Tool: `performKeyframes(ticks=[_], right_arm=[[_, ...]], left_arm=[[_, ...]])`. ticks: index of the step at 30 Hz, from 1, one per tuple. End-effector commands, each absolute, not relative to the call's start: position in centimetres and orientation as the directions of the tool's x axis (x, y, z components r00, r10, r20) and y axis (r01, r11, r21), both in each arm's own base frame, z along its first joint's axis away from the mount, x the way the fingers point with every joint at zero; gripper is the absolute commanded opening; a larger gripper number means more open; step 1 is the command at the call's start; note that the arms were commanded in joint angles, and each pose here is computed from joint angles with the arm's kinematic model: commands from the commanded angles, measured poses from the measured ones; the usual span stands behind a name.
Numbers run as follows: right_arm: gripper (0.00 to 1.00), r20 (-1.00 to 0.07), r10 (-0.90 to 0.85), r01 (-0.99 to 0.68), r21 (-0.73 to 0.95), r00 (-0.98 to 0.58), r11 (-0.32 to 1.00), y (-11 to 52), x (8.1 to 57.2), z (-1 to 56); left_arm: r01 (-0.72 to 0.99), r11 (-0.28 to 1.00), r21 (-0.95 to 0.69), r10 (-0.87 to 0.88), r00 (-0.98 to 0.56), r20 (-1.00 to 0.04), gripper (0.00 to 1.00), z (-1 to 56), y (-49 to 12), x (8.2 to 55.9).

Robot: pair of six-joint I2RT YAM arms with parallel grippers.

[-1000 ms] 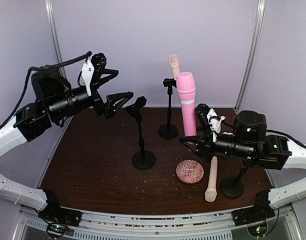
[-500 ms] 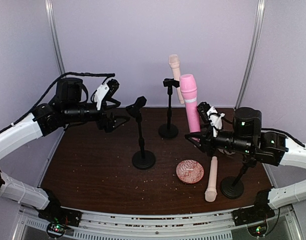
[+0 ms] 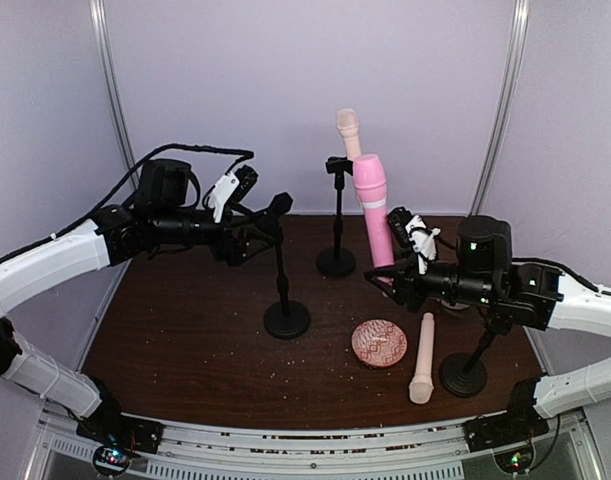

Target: Attach the microphones to the stand

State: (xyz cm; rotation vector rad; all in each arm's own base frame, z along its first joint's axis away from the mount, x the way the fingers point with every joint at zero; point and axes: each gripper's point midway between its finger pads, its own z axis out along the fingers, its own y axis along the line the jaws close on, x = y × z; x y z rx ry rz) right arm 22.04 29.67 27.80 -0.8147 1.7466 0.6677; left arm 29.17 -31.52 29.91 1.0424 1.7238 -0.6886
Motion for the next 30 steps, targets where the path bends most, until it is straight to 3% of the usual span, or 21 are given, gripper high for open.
performKeyframes(ticks=[1,7,12,20,25,30], right_arm=[[0.02,-0.967,-0.155,-0.791,0.066,-0.2,0.608,29.6,22.1,29.1],[0.03,-0.967,-0.146,-0.792,0.079,-0.208,0.605,29.8,22.3,29.0],[0.03,-0.968,-0.141,-0.788,0.082,-0.21,0.61,29.7,22.3,28.9],[0.03,-0.968,-0.137,-0.789,0.087,-0.212,0.609,29.8,22.5,28.9],[0.04,-0.968,-0.136,-0.789,0.087,-0.211,0.608,29.8,22.6,29.0],[0.04,-0.968,-0.137,-0.785,0.083,-0.21,0.614,29.6,22.7,29.0]], left_arm=[[0.887,0.461,0.034,0.253,-0.095,-0.963,0.82,33.2,-32.3,29.6],[0.882,0.472,0.017,0.257,-0.12,-0.959,0.81,33.5,-32.9,30.8],[0.883,0.467,-0.045,0.259,-0.185,-0.948,0.66,32.6,-32.9,31.8],[0.875,0.483,-0.036,0.276,-0.191,-0.942,0.71,31.9,-32.3,31.6],[0.892,0.45,-0.032,0.298,-0.184,-0.937,0.56,31.5,-32.6,31.2],[0.913,0.407,-0.037,0.316,-0.179,-0.932,0.33,31.1,-33.0,30.7]])
